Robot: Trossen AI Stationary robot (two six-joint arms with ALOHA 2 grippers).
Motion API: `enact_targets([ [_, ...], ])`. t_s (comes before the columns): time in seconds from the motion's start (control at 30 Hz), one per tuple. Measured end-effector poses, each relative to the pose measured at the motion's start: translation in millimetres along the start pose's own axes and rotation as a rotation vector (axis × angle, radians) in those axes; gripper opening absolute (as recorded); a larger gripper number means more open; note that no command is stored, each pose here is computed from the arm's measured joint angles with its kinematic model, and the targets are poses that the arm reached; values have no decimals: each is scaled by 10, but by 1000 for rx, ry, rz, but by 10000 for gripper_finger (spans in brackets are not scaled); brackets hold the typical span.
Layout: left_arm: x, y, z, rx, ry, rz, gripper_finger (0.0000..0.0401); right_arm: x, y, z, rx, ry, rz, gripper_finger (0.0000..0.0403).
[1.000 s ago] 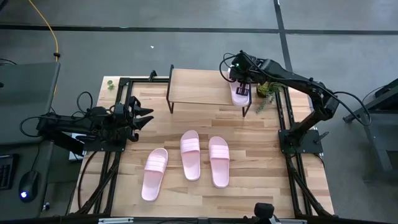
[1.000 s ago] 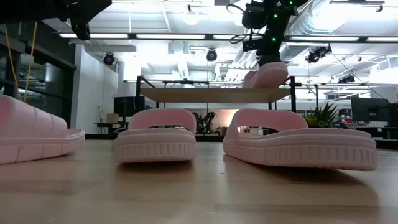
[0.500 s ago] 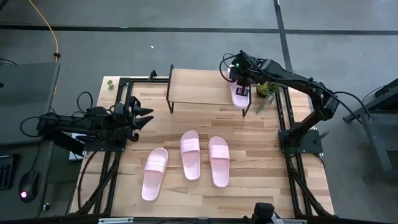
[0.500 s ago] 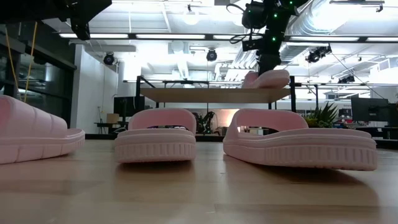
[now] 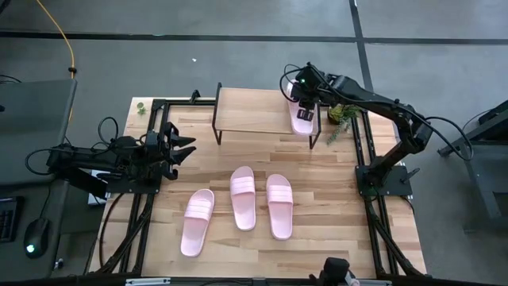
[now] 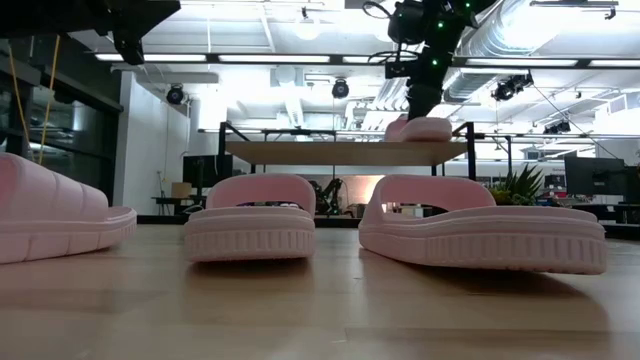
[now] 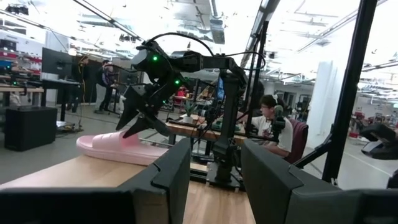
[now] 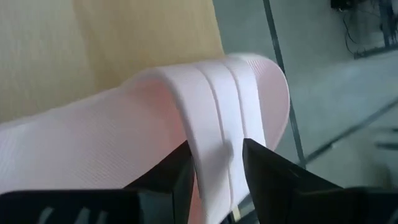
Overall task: Pick and place slides into the shelf
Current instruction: Put the pink slide on the shelf
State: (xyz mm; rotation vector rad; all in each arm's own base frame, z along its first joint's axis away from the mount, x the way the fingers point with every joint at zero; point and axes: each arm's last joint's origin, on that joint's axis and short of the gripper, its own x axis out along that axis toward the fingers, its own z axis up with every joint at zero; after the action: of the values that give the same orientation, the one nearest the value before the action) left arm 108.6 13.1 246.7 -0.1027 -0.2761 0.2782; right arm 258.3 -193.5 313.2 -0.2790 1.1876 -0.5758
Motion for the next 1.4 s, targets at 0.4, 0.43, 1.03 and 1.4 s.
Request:
enact_targets([
  [0.4,0,-1,0,5,0,-1,128,-13,29,-146,12,192,-65,124],
  [0.43,0,-1,0,6,0,-1,128,-14,28,-151,13,198,-70,124],
  [1.03,0,0,0,5,0,-1,128,-13,49,-130,20,144,20,124],
  [1.4,0,4,0,5,-1,14,128,-25,53,-157,26,182,-3,124],
])
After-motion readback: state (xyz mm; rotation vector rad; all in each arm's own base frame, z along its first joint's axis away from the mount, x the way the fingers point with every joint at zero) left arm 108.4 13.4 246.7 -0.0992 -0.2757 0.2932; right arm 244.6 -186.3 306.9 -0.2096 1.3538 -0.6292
